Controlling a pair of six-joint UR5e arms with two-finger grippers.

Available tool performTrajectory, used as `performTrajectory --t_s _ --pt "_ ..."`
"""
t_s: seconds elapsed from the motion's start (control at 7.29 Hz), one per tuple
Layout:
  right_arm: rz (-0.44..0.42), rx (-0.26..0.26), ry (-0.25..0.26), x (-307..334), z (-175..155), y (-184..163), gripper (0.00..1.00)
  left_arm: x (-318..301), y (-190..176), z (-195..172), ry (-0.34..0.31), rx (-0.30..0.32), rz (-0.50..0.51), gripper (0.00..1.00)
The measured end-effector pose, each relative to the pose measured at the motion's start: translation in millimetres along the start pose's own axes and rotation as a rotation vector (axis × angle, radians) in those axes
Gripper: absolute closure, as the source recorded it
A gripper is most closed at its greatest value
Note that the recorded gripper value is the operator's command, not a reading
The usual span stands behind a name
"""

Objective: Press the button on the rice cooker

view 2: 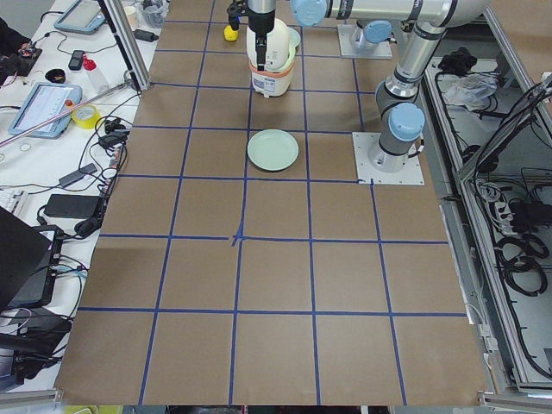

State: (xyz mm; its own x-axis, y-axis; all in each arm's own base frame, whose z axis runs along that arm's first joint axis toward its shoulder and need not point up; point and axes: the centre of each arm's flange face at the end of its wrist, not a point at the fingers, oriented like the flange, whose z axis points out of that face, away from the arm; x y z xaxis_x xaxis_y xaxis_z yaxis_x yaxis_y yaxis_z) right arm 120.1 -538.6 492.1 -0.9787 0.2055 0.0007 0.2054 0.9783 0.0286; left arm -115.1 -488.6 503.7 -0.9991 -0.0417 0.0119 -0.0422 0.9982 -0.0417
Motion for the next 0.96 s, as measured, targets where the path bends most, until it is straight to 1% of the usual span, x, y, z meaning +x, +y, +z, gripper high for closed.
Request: performTrajectory --t_s 0.96 --pt "-0.001 0.002 0.000 1.6 -2.5 3.3 0.00 0.0 0.0 -0.1 0.000 0.000 0.000 0.00"
